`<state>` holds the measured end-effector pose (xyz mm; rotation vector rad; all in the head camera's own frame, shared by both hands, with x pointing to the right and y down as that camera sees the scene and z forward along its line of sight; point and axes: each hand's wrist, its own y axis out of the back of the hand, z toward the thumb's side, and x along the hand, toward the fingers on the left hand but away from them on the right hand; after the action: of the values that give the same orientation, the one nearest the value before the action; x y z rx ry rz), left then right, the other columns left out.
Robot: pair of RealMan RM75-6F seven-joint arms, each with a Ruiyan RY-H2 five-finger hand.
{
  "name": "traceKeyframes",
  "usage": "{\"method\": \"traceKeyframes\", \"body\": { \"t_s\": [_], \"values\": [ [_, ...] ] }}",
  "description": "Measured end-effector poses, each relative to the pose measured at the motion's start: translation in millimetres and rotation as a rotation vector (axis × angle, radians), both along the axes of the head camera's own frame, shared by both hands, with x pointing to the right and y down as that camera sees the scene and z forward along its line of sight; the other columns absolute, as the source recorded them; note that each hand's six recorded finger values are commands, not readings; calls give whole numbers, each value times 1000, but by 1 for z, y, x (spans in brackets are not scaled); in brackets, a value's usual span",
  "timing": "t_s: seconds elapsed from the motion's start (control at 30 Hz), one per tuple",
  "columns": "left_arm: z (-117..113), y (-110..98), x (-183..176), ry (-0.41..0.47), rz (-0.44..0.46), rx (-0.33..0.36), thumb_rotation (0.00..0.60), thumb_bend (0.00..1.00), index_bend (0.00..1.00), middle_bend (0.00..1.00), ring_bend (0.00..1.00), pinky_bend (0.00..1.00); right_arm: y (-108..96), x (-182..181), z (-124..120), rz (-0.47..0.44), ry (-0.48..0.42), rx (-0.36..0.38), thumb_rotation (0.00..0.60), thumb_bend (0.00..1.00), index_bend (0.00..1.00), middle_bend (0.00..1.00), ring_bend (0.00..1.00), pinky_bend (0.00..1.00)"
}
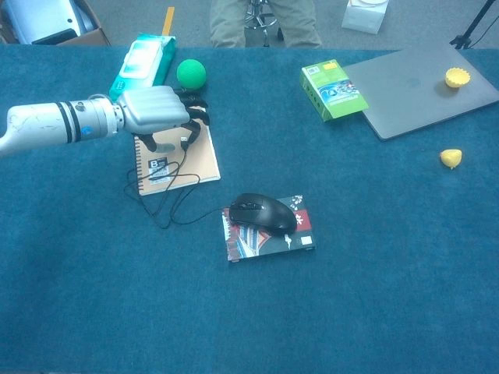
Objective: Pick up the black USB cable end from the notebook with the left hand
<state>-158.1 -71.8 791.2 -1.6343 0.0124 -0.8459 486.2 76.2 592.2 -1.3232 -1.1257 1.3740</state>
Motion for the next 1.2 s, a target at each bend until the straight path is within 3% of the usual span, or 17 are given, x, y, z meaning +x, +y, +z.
{"method": "traceKeyframes", "body": {
  "t_s": [1.2],
  "values": [
    [4,2,-5,22,-60,-38,600,371,493,184,44,18,2,3,-4,10,3,12,600,414,566,470,384,449]
  ]
}}
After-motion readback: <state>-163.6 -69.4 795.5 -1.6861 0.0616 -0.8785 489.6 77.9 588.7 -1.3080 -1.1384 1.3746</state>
